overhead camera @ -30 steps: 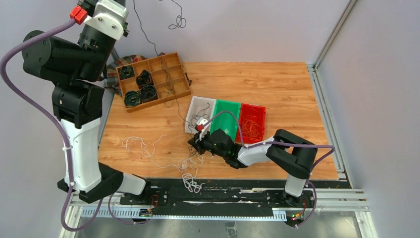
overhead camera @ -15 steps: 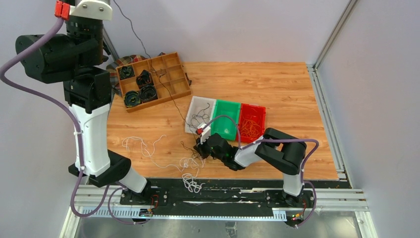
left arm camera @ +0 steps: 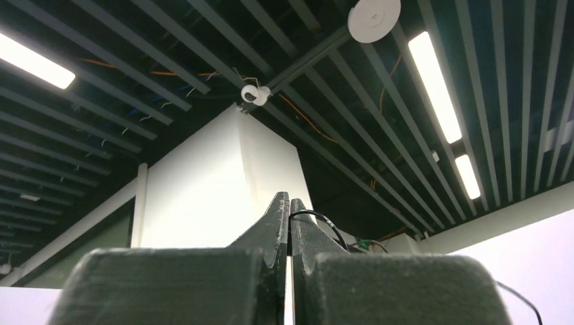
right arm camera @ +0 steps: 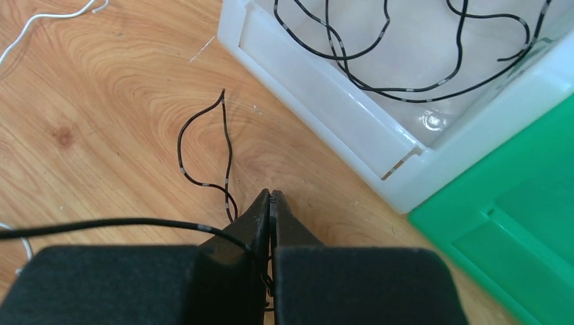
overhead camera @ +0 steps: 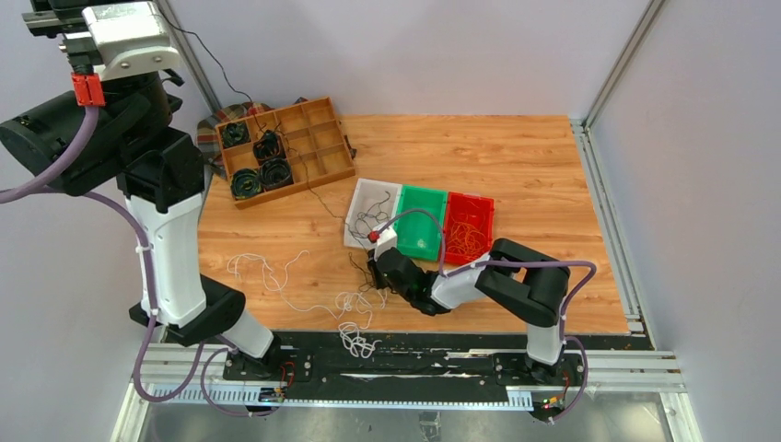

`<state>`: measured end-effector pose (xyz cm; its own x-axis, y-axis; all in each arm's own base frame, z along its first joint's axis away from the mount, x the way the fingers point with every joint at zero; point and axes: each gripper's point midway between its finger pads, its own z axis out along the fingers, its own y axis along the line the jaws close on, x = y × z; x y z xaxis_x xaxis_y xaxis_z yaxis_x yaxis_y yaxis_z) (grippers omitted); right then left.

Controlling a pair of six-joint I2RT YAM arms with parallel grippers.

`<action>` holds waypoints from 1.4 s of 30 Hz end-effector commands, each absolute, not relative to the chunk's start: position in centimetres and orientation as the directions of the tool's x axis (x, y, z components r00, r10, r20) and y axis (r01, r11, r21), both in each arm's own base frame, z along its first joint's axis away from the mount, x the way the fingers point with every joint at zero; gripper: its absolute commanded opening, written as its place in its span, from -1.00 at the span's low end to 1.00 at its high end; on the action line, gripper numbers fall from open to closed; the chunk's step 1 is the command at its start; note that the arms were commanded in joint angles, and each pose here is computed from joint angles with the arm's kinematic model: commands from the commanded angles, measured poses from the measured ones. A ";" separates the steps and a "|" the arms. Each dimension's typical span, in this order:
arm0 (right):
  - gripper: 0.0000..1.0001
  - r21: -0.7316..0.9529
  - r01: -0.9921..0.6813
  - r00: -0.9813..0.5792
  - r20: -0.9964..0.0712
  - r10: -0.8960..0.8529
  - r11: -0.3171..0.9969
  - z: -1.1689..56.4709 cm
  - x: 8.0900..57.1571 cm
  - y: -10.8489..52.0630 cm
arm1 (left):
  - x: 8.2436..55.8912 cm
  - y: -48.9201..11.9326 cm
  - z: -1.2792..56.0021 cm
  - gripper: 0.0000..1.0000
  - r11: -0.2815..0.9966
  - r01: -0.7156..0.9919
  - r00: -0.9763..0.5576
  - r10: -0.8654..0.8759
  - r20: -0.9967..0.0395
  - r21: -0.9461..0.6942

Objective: Untangle the cables
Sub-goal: Untie the cable, then place the cable in the bin.

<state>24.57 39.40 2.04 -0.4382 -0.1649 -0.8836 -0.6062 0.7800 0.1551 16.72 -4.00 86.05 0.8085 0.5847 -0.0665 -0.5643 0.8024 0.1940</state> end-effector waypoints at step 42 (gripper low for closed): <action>0.23 0.047 -0.443 -0.089 -0.996 0.009 0.895 18.6 29.9 24.5 | 36.5 -18.0 42.2 -0.99 0.484 0.407 0.444 0.636 -0.631 0.775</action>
